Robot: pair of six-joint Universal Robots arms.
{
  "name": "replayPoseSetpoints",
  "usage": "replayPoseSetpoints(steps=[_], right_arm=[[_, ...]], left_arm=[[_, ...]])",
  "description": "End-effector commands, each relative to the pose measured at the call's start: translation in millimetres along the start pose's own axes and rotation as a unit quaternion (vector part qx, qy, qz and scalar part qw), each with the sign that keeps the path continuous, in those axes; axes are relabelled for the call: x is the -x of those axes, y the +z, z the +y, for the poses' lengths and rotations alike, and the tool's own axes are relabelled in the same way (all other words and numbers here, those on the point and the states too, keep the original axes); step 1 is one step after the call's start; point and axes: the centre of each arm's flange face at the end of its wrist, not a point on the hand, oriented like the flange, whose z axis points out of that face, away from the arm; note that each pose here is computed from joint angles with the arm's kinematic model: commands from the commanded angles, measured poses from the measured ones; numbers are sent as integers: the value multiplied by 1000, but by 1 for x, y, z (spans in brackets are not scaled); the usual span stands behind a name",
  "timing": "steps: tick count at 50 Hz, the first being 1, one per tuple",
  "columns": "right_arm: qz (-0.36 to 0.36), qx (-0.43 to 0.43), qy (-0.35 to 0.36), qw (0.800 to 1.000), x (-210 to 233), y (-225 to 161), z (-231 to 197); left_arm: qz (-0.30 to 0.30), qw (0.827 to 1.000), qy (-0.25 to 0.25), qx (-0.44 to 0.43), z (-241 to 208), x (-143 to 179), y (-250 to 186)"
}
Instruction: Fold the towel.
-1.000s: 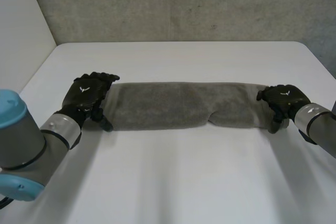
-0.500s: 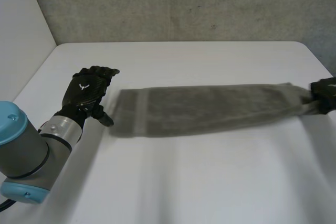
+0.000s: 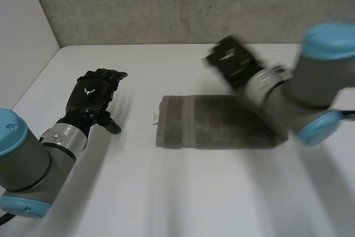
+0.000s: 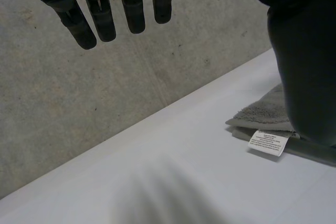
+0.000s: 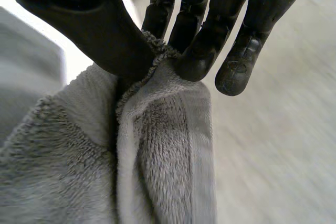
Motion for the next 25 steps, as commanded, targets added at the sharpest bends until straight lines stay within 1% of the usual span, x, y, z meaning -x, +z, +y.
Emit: replayPoseSetpoints(steps=[1,2,4,8,10,12,13,14,15,17,18,20,21,22,23,25], right_arm=[[-110,-27,0,994,108,3,-21],[-110,-27,0,994,108,3,-21],[-127,-10,-8,992,128,3,-12],[-115,14,-10,993,128,2,-7],[-105,24,-7,994,124,1,-5],[-71,32,3,997,101,-4,-16],[-71,32,3,997,101,-4,-16],[-54,31,20,998,85,-11,-24],[-53,31,20,998,85,-11,-25],[-29,43,78,996,57,-31,-25],[-29,43,78,996,57,-31,-25],[-3,79,139,987,35,-48,0],[-3,79,139,987,35,-48,0],[3,99,166,981,28,-56,16],[3,99,166,981,28,-56,16],[-7,134,201,970,27,-71,47]], left_arm=[[0,1000,0,-1,0,0,0],[0,1000,0,-1,0,0,0],[0,1000,0,-1,1,0,0],[4,1000,0,-1,1,-2,-1],[6,1000,0,-1,1,-4,-1],[8,1000,0,-2,0,-5,-1],[10,1000,1,-3,-1,-6,-1],[12,1000,1,-5,-1,-8,-1],[12,1000,1,-5,-1,-8,-1],[22,1000,1,-9,-4,-14,-2],[22,1000,1,-9,-4,-14,-2],[27,1000,1,-10,-4,-18,-2],[32,999,1,-11,-5,-22,-3],[38,999,1,-10,-5,-26,-5],[38,999,1,-10,-5,-26,-5],[46,999,1,-11,-5,-31,-8]])
